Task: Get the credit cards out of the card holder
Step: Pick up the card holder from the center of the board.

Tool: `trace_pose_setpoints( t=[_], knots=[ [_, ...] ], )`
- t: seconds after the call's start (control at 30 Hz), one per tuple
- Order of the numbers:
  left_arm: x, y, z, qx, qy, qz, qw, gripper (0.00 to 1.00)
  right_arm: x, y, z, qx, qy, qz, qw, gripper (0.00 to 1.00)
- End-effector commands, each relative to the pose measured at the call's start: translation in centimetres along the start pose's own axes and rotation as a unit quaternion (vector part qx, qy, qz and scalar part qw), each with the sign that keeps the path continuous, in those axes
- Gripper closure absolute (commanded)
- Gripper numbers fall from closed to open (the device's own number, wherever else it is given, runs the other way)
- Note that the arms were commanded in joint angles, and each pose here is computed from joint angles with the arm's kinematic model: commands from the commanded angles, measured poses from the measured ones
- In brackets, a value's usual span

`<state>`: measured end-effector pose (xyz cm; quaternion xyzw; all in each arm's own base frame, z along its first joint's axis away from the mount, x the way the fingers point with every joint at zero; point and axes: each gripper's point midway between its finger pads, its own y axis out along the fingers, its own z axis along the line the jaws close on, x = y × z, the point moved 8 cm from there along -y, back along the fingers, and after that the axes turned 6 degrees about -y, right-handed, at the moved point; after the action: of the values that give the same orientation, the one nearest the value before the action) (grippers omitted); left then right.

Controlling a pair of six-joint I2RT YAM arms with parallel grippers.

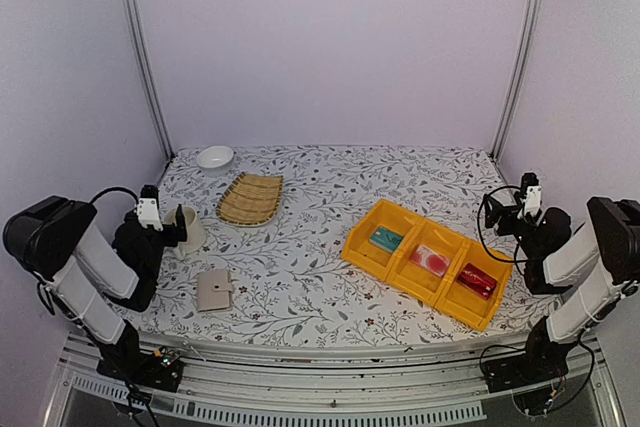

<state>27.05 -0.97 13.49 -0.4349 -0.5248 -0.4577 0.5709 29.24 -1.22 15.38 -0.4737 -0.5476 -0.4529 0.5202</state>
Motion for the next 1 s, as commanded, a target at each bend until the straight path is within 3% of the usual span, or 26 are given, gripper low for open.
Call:
trace_pose_setpoints(
  t=[0.0, 0.2, 0.3, 0.47, 0.53, 0.6, 0.67, 0.83, 0.97],
  knots=[
    [2.7, 0.6, 0.6, 0.012, -0.035, -0.065, 0.997, 0.02, 0.5, 0.4, -0.1, -0.003, -0.005, -0.005, 1.000, 0.01],
    [3.5, -1.7, 1.5, 0.022, -0.053, -0.107, 0.993, 0.02, 0.4, 0.6, 0.1, 0.000, -0.006, -0.001, 1.000, 0.01],
    [4.6, -3.5, 2.6, 0.096, -0.077, -0.136, 0.983, 0.02, 0.7, 0.6, 0.1, 0.002, -0.007, -0.004, 1.000, 0.01],
    [10.3, -5.3, 1.7, 0.117, -0.106, -0.198, 0.968, 0.02, 4.1, 2.1, -1.2, -0.036, 0.012, 0.023, 0.999, 0.01],
    [12.9, -4.3, 0.0, 0.105, -0.109, -0.161, 0.975, 0.02, 6.7, 1.9, -1.2, -0.031, 0.023, -0.011, 0.999, 0.01],
    [16.5, -2.6, -1.6, 0.077, -0.155, -0.101, 0.980, 0.02, 9.5, 1.4, -0.8, -0.008, 0.038, -0.050, 0.998, 0.01],
    [17.6, -2.1, -3.0, 0.054, -0.172, -0.024, 0.983, 0.02, 11.7, 1.5, -0.5, 0.019, 0.073, -0.059, 0.995, 0.01],
    [17.4, -5.5, -6.9, -0.024, -0.181, 0.134, 0.974, 0.11, 15.5, 3.2, 1.7, 0.156, 0.147, -0.003, 0.977, 0.01],
    [14.5, -7.6, -11.8, -0.086, -0.139, 0.263, 0.951, 0.12, 17.0, 4.3, 4.3, 0.184, 0.159, 0.048, 0.969, 0.01]
  ],
)
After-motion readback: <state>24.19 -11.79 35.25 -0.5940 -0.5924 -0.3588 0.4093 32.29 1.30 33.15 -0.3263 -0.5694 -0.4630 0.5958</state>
